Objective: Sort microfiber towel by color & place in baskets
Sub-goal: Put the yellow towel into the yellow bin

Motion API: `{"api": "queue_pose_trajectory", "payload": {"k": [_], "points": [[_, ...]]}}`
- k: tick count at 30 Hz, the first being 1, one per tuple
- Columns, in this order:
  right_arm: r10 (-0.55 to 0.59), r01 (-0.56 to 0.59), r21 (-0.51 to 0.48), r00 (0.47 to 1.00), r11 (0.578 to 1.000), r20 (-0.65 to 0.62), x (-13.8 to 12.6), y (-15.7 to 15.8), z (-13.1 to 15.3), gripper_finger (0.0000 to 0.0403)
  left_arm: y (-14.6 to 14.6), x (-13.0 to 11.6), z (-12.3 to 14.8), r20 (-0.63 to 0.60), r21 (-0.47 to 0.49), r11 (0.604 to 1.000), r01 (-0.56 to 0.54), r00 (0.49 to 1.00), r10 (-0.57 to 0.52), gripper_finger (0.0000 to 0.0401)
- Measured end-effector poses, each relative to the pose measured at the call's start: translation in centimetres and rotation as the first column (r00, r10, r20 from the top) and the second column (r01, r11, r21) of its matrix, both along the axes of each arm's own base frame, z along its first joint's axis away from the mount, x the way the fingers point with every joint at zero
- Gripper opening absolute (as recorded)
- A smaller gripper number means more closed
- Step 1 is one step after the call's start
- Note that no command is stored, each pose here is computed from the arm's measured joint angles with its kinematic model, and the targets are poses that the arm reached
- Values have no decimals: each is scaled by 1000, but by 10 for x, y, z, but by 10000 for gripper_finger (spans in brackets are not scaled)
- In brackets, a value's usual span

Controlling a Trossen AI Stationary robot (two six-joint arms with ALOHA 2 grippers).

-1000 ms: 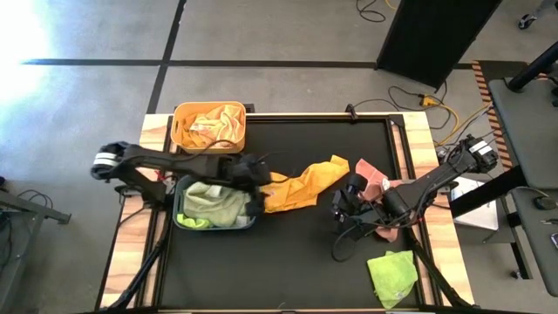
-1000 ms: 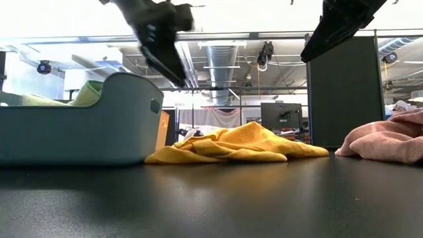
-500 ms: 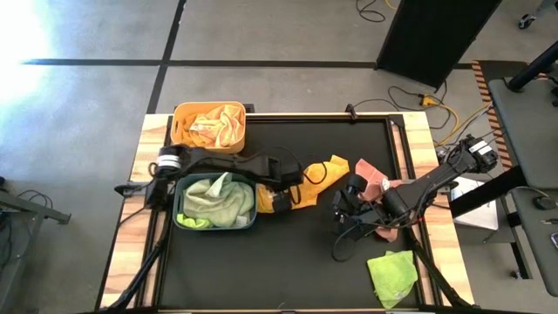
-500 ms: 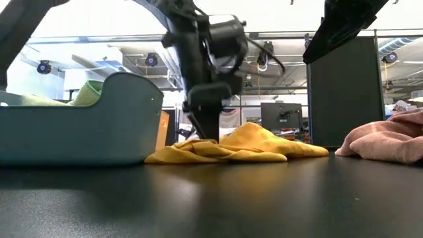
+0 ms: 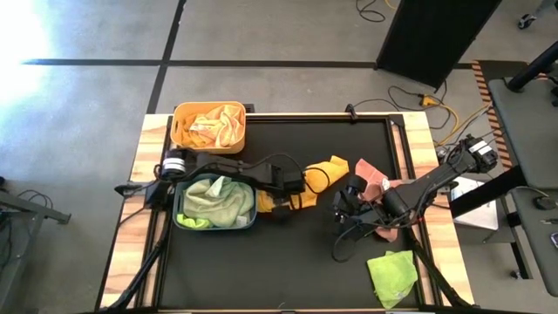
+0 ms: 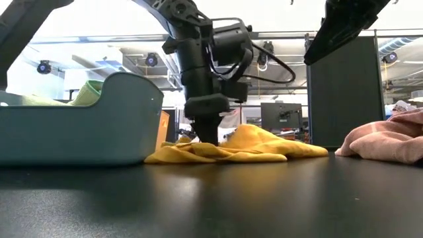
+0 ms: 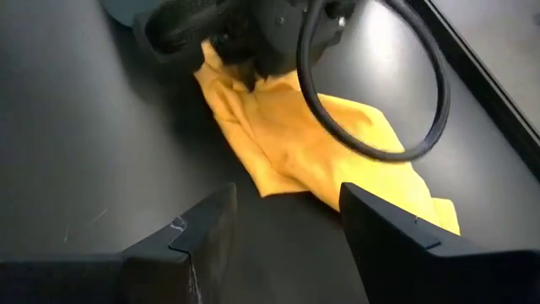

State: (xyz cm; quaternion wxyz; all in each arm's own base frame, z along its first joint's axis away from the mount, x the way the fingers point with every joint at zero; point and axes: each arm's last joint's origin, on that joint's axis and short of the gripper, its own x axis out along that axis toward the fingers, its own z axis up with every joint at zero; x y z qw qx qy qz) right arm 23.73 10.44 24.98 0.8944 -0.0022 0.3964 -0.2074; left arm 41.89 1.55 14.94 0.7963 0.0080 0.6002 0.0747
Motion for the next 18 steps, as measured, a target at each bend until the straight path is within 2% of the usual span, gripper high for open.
{"api": "queue_pose_trajectory", "payload": {"k": [2,5,10,12,15,17,18], "points": [[0,0,1,1000,1000,1,0,0,0,203,-2,-6,16,13,52,999,1,1000,-2,14],[0,0,1,1000,1000,2,0,0,0,203,-3,-15,63,142,178,983,-41,990,15,4],[-7,7,7,1000,1000,9,1,0,0,203,1,-49,126,282,343,931,-127,959,27,2],[-18,17,16,1000,1000,15,1,0,0,203,4,-73,154,343,437,874,-211,938,55,2],[-36,35,33,999,999,25,1,0,0,203,9,-122,189,425,565,727,-390,893,149,1],[-43,42,39,999,998,29,1,0,0,203,13,-154,199,460,585,655,-478,861,217,1],[-44,43,40,999,998,29,1,0,0,203,15,-170,202,475,570,642,-513,843,252,1]]}}
